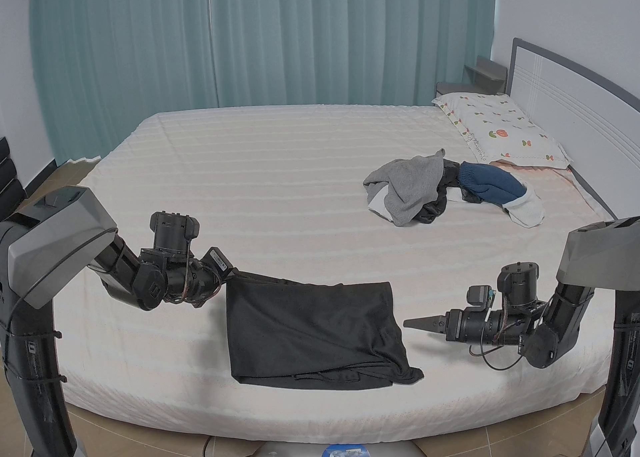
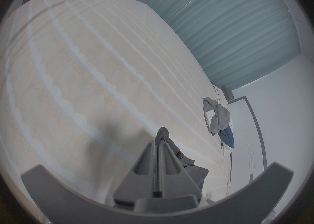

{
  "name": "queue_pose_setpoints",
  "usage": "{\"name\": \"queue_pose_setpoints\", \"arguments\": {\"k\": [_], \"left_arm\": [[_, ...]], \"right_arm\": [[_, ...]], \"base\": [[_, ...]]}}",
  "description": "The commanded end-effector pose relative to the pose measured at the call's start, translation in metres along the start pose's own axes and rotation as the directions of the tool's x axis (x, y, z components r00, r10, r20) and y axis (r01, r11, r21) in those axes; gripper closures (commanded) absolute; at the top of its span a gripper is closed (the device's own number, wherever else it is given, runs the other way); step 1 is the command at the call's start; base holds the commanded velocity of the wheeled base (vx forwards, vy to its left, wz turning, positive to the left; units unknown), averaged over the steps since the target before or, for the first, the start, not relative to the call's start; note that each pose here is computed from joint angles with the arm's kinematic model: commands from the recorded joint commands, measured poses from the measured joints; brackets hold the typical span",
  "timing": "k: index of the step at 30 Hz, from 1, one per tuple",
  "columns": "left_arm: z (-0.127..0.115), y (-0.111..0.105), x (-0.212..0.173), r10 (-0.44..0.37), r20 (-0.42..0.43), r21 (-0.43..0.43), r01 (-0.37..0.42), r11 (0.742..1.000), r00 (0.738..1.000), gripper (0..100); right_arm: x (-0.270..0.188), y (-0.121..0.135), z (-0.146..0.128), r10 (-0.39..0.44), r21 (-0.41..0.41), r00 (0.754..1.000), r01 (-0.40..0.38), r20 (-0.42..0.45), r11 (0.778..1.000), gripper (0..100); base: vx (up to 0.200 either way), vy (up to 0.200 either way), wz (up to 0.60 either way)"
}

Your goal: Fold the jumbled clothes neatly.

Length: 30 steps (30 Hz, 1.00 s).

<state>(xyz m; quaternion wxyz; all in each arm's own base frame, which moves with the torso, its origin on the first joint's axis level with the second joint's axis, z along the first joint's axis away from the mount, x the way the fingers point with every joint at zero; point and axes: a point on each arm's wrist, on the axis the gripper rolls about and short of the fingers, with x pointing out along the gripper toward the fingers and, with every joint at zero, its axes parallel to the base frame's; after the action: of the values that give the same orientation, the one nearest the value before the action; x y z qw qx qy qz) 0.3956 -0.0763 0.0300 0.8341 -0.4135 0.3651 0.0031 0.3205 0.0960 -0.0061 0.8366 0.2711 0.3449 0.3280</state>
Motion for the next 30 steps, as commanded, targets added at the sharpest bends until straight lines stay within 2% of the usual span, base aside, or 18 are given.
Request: {"name": "queue_pose_setpoints", "arguments": {"k": [1,6,7,11,15,19,30], "left_arm": [[0.000,0.013,0.011,0.031,-0.013,-0.013,-0.031,0.999,0.999,100],[-0.002,0.013,0.013,0.038,-0.024,-0.008,-0.039,0.999,0.999,100],[-0.002,0.012,0.014,0.036,-0.025,-0.007,-0.036,0.999,0.999,100],[-0.002,0.011,0.014,0.036,-0.026,-0.008,-0.036,0.999,0.999,100],[-0.003,0.012,0.015,0.039,-0.026,-0.007,-0.039,0.999,0.999,100],[-0.003,0.012,0.015,0.040,-0.028,-0.006,-0.040,0.999,0.999,100],[-0.004,0.013,0.015,0.041,-0.029,-0.006,-0.041,0.999,0.999,100]], "right_arm": [[0.028,-0.009,0.013,0.011,0.035,1.000,-0.011,0.017,0.999,0],[0.057,-0.005,0.019,0.004,0.020,1.000,-0.004,0.010,1.000,0],[0.074,-0.003,0.022,-0.008,0.014,1.000,0.008,0.005,1.000,0],[0.098,0.003,0.029,-0.010,0.053,1.000,0.011,-0.012,0.999,0],[0.120,-0.007,0.032,-0.062,0.055,0.998,0.060,0.021,0.997,0],[0.127,-0.015,0.036,-0.094,0.053,0.994,0.091,0.060,0.994,0],[0.119,-0.013,0.051,-0.097,0.048,0.990,0.093,0.105,0.995,0]], "base": [[0.000,0.000,0.00],[0.000,0.000,0.00],[0.000,0.000,0.00],[0.000,0.000,0.00],[0.000,0.000,0.00],[0.000,0.000,0.00],[0.000,0.000,0.00]]}}
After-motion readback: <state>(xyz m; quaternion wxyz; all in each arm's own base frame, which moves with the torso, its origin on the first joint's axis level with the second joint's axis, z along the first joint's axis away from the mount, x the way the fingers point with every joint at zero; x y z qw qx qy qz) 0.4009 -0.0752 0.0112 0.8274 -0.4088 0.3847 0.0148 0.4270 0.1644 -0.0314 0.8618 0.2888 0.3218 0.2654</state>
